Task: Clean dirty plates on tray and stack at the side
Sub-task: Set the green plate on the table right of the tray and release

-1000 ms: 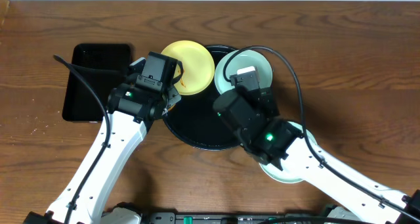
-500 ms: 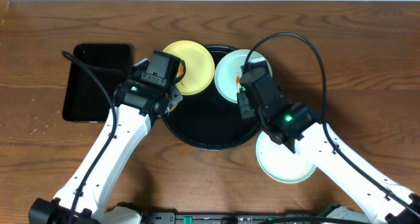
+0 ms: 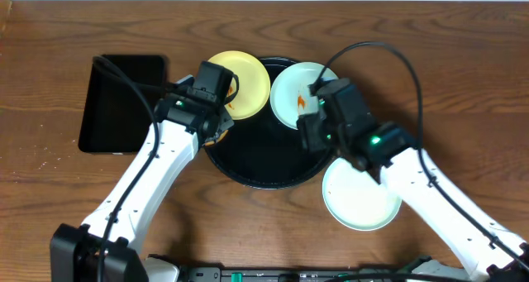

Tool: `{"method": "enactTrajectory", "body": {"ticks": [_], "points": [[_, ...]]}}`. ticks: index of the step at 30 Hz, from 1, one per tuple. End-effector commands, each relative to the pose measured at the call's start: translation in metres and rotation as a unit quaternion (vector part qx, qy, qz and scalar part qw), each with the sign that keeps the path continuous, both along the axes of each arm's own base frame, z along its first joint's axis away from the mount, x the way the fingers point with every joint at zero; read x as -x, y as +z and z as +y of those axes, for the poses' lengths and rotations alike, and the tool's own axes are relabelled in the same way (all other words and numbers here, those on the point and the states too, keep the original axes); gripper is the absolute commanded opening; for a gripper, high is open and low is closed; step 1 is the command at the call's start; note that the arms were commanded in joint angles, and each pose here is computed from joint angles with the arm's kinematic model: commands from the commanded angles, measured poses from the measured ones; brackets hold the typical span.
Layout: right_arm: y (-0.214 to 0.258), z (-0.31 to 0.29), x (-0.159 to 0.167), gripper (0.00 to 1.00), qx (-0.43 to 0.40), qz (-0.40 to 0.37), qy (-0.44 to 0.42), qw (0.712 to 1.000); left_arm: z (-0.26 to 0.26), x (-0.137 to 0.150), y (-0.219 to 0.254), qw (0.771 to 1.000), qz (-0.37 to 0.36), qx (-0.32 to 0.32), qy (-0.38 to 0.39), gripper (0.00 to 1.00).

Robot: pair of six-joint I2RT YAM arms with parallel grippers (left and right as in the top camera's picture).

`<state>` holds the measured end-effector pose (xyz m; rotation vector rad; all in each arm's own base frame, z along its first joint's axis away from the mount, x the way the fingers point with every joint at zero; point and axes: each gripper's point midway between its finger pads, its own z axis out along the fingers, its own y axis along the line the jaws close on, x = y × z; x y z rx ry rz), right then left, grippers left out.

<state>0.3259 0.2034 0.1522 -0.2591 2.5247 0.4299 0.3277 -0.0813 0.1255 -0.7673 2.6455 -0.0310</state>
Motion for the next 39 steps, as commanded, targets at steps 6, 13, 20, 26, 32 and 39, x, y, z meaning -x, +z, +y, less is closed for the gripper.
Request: {"method": "enactTrajectory", "body": {"ticks": [6, 13, 20, 26, 32, 39], "points": [[0.039, -0.007, -0.002, 0.63, -0.170, 0.014, 0.122, 0.978, -0.014, -0.005, 0.004, 1.000, -0.014, 0.011, -0.019, 0.07], [0.091, -0.036, 0.007, 0.67, -0.316, -0.052, 0.234, 0.918, -0.016, -0.007, 0.004, 1.000, -0.018, 0.012, -0.021, 0.07], [0.137, -0.068, 0.020, 0.73, -0.414, -0.127, 0.294, 0.852, -0.016, -0.007, 0.005, 1.000, -0.019, 0.013, -0.021, 0.07], [0.140, -0.078, 0.017, 0.74, -0.431, -0.128, 0.286, 0.846, -0.016, -0.007, 0.005, 1.000, -0.020, 0.013, -0.021, 0.07], [0.140, -0.078, 0.017, 0.73, -0.434, -0.123, 0.283, 0.846, -0.016, -0.007, 0.005, 1.000, -0.020, 0.013, -0.021, 0.07], [0.142, -0.079, 0.015, 0.71, -0.440, -0.111, 0.276, 0.847, -0.016, -0.007, 0.005, 1.000, -0.020, 0.013, -0.020, 0.08]]}}
